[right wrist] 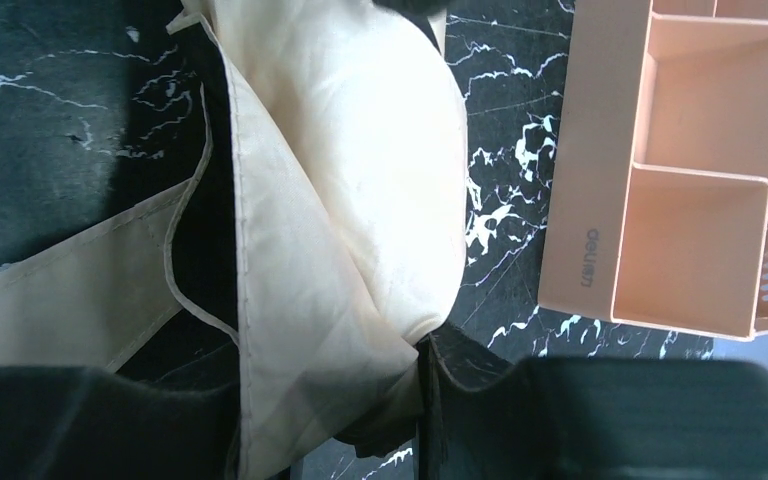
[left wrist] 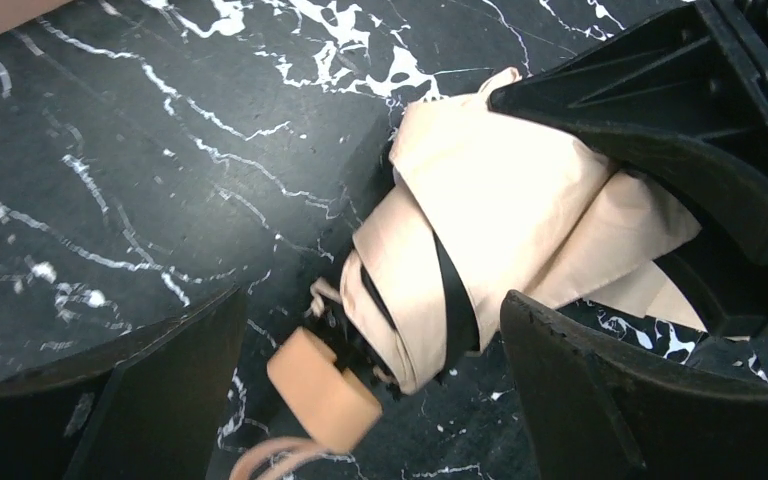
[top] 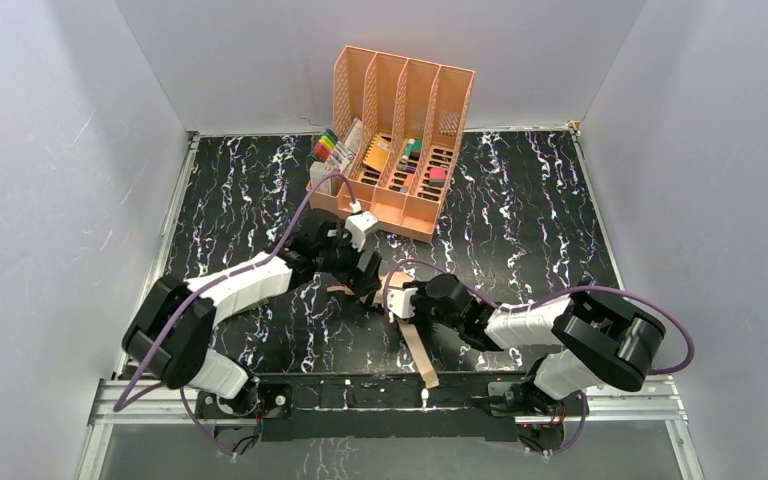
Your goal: Put away the umbrella
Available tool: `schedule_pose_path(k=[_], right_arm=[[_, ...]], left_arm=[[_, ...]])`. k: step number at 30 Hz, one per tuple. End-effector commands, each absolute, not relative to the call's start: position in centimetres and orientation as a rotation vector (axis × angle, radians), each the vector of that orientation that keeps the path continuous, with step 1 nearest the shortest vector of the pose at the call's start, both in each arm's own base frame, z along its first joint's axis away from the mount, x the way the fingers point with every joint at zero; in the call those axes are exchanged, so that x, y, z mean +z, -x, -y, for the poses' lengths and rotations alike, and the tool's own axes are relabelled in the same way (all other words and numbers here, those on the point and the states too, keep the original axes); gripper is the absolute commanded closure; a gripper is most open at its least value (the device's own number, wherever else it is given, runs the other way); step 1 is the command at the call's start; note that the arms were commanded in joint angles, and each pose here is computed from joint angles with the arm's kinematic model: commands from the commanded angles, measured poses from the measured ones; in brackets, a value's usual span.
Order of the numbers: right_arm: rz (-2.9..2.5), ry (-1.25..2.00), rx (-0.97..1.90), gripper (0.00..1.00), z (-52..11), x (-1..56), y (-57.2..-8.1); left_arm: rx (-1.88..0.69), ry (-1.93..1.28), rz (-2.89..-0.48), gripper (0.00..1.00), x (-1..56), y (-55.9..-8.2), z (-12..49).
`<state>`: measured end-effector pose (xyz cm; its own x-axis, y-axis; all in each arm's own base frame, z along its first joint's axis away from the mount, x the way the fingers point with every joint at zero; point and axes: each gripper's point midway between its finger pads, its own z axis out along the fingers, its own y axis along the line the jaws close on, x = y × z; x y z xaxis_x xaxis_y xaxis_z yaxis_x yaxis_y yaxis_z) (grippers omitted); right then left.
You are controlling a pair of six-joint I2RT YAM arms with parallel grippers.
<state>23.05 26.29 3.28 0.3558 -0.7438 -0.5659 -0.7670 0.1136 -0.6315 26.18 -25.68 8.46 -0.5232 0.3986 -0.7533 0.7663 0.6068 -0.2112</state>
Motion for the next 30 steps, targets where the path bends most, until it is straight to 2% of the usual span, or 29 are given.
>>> schedule_pose_path(k=[1,14,18,19,22,25,27,30], right_arm=[[-1.349,1.723,0.042,0.8,-25.8,1.7,-21.2],[-1.272,1.774,-0.032,0.8,-25.5,2.0,-21.4],[-1.269,1.785,-0.018,0.8,-25.6,1.8,-21.3],[-1.272,1.787,-0.01,0.8,-25.6,1.7,-21.2],[-1.279,1.768,0.02,0.79,-26.1,2.1,-21.1],[-1.29,1.73,0.068,0.77,-26.7,2.8,-20.9],[-1.304,1.722,0.102,0.71,-26.9,3.1,-20.6],[-1.323,1.735,0.158,0.54,-27.2,3.5,-19.9]], left_arm=[[-0.878,-1.019,-2.115,0.02,9.7,-25.9,27.6],[-1.107,-1.212,-2.212,0.04,7.1,-23.1,27.6],[-1.118,-1.25,-2.291,0.1,4.4,-22.1,26.9],[-1.11,-1.247,-2.301,0.13,4.0,-22.3,26.9],[-1.048,-1.246,-2.358,0.32,2.4,-23.1,26.9],[-0.911,-1.307,-2.374,0.56,1.1,-23.2,26.6],[-0.817,-1.341,-2.368,0.69,0.6,-23.4,26.2],[-0.689,-1.356,-2.364,0.84,0.2,-24.0,25.5]])
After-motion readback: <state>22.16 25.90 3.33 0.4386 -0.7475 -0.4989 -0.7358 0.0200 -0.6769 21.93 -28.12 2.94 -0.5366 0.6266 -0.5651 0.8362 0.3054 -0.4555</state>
